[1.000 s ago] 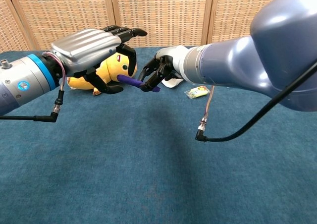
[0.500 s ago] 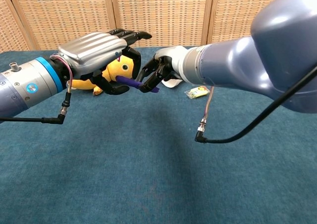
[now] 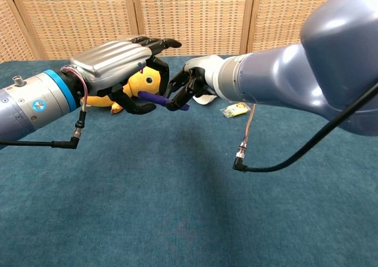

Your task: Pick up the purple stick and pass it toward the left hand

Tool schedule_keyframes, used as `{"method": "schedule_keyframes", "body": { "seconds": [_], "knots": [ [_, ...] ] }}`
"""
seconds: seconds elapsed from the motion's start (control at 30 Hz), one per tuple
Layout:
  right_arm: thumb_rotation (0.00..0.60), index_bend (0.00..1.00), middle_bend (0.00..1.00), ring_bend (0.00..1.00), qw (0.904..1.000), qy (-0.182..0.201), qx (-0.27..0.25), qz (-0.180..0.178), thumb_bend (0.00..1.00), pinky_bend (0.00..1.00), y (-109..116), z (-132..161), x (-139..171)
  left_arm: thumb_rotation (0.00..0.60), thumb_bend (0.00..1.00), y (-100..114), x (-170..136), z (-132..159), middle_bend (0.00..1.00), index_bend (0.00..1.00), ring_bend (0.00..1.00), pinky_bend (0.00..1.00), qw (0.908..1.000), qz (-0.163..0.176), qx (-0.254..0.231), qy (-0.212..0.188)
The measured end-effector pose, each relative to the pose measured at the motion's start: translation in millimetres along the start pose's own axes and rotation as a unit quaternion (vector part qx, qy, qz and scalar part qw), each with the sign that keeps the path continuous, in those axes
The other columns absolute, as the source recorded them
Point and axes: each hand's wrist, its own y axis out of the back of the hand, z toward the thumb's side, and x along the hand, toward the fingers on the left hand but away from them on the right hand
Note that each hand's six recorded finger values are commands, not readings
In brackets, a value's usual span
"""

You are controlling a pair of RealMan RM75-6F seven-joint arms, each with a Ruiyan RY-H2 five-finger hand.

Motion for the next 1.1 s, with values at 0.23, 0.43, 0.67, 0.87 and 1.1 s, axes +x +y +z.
{"method": "schedule_keyframes", "body": {
  "seconds": [0.23, 0.43, 0.67, 0.87, 1.1],
  "knots": [
    [0.6, 0.63, 0.19, 0.0, 1.0, 0.0, 0.002, 0.0, 0.62, 0.0, 0.9, -2.0, 0.3, 0.6, 0.34, 1.3, 0.4, 1.0, 0.0, 0.54, 0.0, 0.0, 1.0, 0.004, 0.0, -0.001],
    [0.6, 0.63, 0.19, 0.0, 1.0, 0.0, 0.001, 0.0, 0.62, 0.0, 1.7, -3.7, 0.3, 0.6, 0.36, 0.3, 0.7, 1.7, 0.0, 0.57, 0.0, 0.0, 1.0, 0.004, -0.003, 0.001],
    [0.6, 0.63, 0.19, 0.0, 1.0, 0.0, 0.001, 0.001, 0.62, 0.0, 2.1, -5.2, 0.0, 0.6, 0.38, 0.8, 2.5, 2.9, 0.0, 0.61, 0.0, 0.0, 1.0, 0.003, -0.002, 0.004],
    [0.6, 0.64, 0.2, 0.0, 1.0, -0.001, 0.001, 0.001, 0.63, 0.0, 2.6, -7.0, -0.3, 0.6, 0.39, 1.5, 3.7, 3.8, 0.0, 0.64, 0.0, 0.0, 1.0, 0.005, -0.002, 0.005],
    [0.6, 0.66, 0.21, 0.0, 1.0, -0.004, -0.001, 0.0, 0.64, 0.0, 4.1, -10.4, -0.8, 0.6, 0.41, 1.8, 5.5, 4.5, 0.0, 0.67, 0.0, 0.0, 1.0, 0.007, 0.005, 0.004]
  ]
}}
